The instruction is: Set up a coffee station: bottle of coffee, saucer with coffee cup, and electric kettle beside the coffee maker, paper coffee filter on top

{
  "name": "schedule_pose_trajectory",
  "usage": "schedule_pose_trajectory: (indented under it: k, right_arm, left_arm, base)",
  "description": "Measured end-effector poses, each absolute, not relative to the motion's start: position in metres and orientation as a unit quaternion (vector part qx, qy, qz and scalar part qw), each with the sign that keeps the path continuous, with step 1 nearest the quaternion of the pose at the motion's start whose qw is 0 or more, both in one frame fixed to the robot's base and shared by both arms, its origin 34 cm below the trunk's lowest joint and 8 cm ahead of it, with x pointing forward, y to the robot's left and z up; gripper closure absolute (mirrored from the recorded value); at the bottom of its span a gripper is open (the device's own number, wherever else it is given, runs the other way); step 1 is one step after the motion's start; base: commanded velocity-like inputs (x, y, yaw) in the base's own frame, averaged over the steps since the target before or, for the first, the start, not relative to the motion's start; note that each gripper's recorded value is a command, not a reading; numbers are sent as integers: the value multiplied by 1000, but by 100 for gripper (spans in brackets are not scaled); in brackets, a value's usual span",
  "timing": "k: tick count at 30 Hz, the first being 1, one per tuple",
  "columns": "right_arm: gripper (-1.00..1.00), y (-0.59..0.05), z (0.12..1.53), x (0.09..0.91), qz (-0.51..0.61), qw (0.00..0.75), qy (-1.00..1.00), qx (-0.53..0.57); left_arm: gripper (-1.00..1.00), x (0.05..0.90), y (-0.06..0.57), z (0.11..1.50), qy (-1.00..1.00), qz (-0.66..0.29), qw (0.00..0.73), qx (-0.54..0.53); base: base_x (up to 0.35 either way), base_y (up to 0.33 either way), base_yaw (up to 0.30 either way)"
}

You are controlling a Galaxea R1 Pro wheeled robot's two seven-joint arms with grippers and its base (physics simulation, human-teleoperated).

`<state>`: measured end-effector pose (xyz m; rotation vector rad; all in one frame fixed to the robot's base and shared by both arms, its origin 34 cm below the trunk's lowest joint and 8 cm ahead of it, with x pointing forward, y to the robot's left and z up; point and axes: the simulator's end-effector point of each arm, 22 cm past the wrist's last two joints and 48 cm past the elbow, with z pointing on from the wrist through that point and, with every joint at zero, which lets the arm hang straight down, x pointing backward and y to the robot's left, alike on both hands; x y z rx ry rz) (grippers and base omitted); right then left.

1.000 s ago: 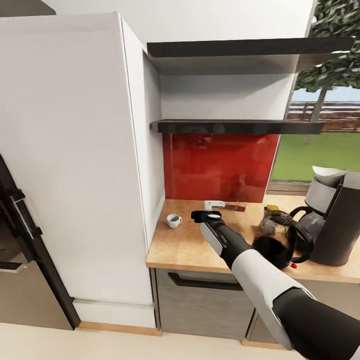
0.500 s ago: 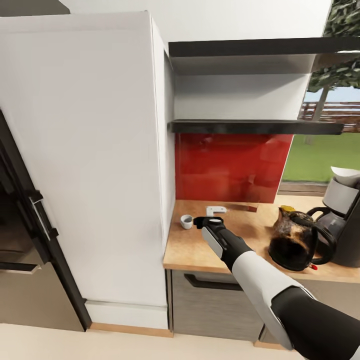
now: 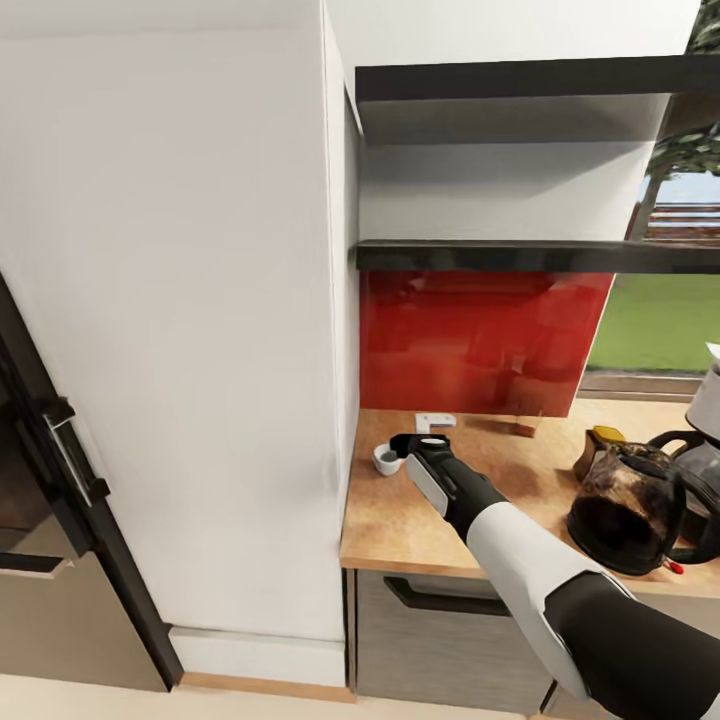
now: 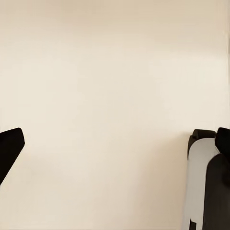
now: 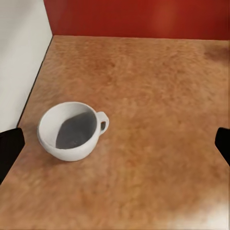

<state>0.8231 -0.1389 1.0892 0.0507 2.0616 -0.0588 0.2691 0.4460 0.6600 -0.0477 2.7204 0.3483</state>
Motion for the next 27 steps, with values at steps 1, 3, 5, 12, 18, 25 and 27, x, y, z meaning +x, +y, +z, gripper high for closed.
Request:
schedule_pose_trajectory:
  k: [1,3,5,12,18,25,27]
  right_arm:
    - [-100,-139,1089,823,-25,514,857,21]
    - [-100,-140,1089,823,-25,513,858,21]
    - [-100,-141,1089,823,-26,513,858,21]
    - [-100,-141,1088,823,-26,513,858,21]
    - [-100,-146,1073,819,-32,499,866,23]
    - [-100,-151,1060,814,-40,486,873,23]
    - [-100,-153,1055,812,-42,481,875,23]
  left_arm:
    - [-100,274,447,661,971,125,203,-16]
    - [-100,292,449,668,966,129,222,-14]
    - [-100,300,451,671,964,130,230,-13]
    - [-100,304,442,670,965,123,233,-13]
    - [-100,303,435,668,965,119,232,-12]
    - [-100,301,434,667,966,118,230,-12]
    - [-100,296,433,666,967,117,226,-13]
  base:
    - [36,4,0]
    - [95,2,0]
    - [232,1,0]
    - [149,0,0]
    - [10,0,0]
    - [30,0,0]
    - [248,73,0]
